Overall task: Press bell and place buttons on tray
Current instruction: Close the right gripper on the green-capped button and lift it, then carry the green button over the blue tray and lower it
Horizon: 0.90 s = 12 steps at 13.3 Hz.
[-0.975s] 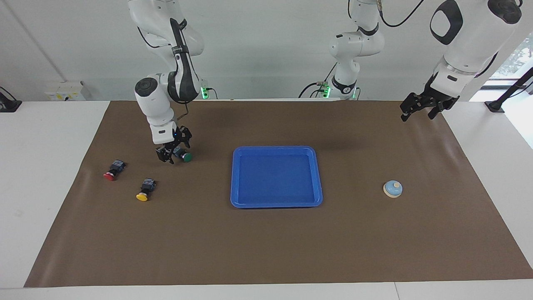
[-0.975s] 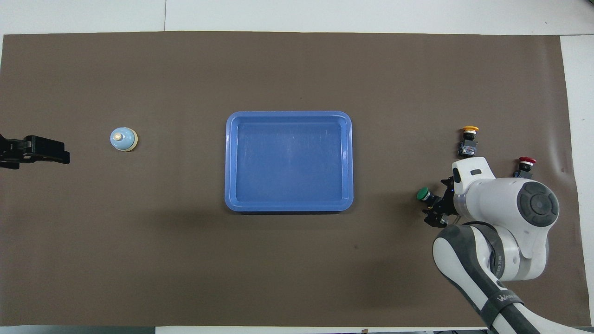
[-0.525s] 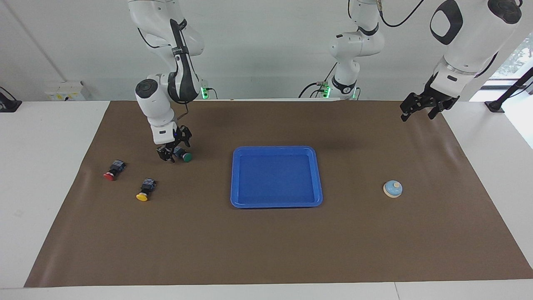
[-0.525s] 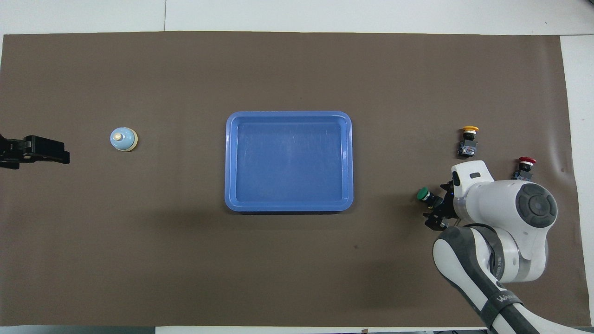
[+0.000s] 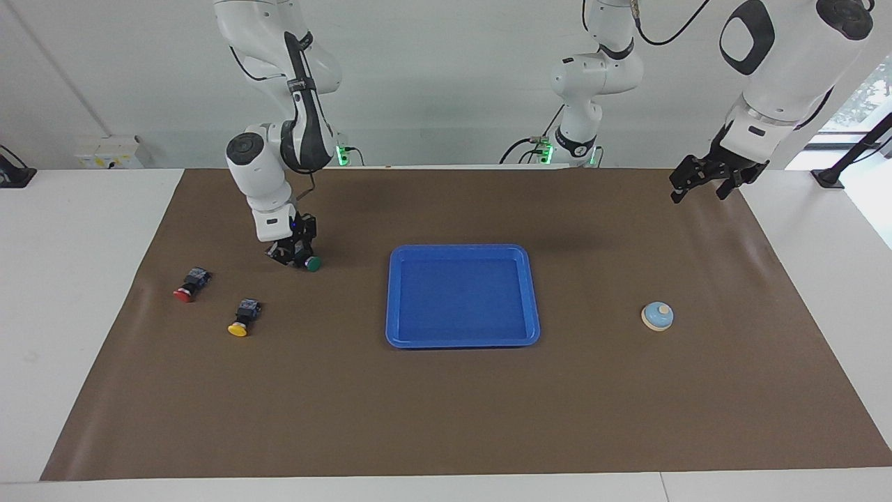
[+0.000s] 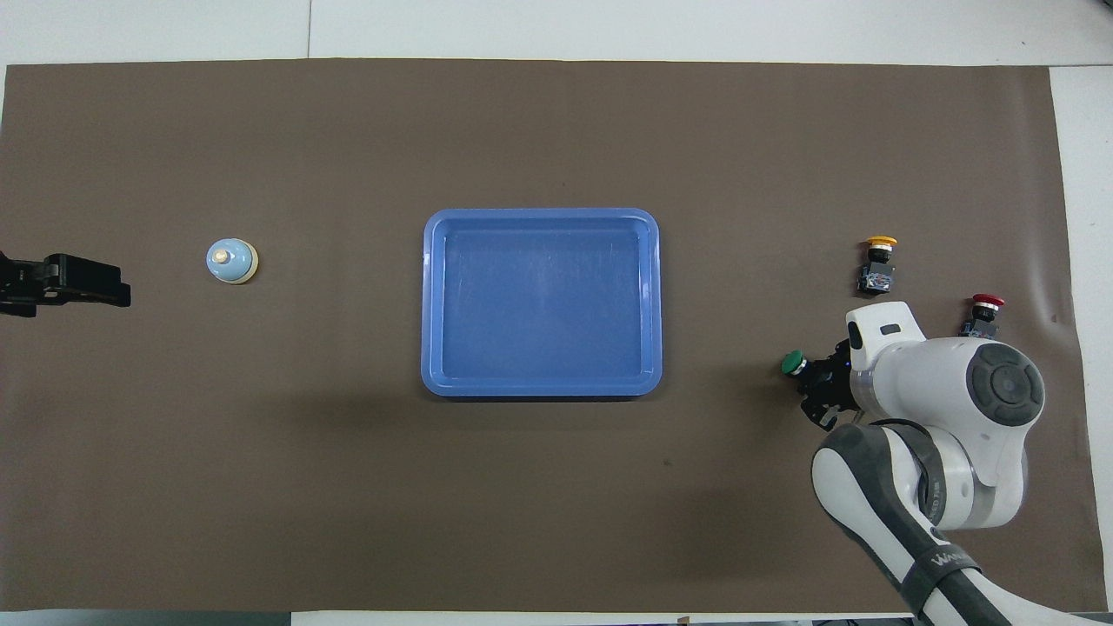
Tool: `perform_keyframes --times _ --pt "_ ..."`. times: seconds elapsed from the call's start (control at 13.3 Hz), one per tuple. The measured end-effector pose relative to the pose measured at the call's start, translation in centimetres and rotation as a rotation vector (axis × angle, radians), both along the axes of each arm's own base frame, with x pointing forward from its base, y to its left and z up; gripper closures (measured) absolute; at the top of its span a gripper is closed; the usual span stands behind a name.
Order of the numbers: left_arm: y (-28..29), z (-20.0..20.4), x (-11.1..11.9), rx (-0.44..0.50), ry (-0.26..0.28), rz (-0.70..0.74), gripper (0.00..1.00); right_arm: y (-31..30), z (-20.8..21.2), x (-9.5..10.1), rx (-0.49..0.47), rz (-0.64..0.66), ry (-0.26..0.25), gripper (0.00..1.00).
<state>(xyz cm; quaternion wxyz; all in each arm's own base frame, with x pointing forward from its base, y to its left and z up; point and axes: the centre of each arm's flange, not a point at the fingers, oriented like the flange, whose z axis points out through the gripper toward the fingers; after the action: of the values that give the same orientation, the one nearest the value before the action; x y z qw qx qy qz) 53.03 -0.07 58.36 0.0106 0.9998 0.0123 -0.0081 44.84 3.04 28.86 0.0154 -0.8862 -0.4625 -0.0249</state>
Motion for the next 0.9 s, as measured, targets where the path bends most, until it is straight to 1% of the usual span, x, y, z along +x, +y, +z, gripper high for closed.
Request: perform_keyframes --times 0.3,0.45,0.53,0.75,0.9 --pt "0.0 0.0 0.0 0.000 0.000 0.000 0.00 0.0 0.1 0.1 0.000 0.000 -0.004 0.58" --pt "0.0 0.0 0.0 0.000 0.000 0.000 0.00 0.0 0.9 0.8 0.006 -0.023 -0.006 0.58" --pt "0.0 0.0 0.0 0.000 0.000 0.000 0.00 0.1 1.8 1.5 0.012 -0.070 -0.005 0.58" --pt "0.0 0.0 0.0 0.000 0.000 0.000 0.00 1.2 5.7 4.3 0.033 -0.268 -0.005 0.58" --pt "0.0 0.0 0.0 0.000 0.000 0.000 0.00 4.2 7.9 6.0 0.055 -0.384 -0.022 0.58"
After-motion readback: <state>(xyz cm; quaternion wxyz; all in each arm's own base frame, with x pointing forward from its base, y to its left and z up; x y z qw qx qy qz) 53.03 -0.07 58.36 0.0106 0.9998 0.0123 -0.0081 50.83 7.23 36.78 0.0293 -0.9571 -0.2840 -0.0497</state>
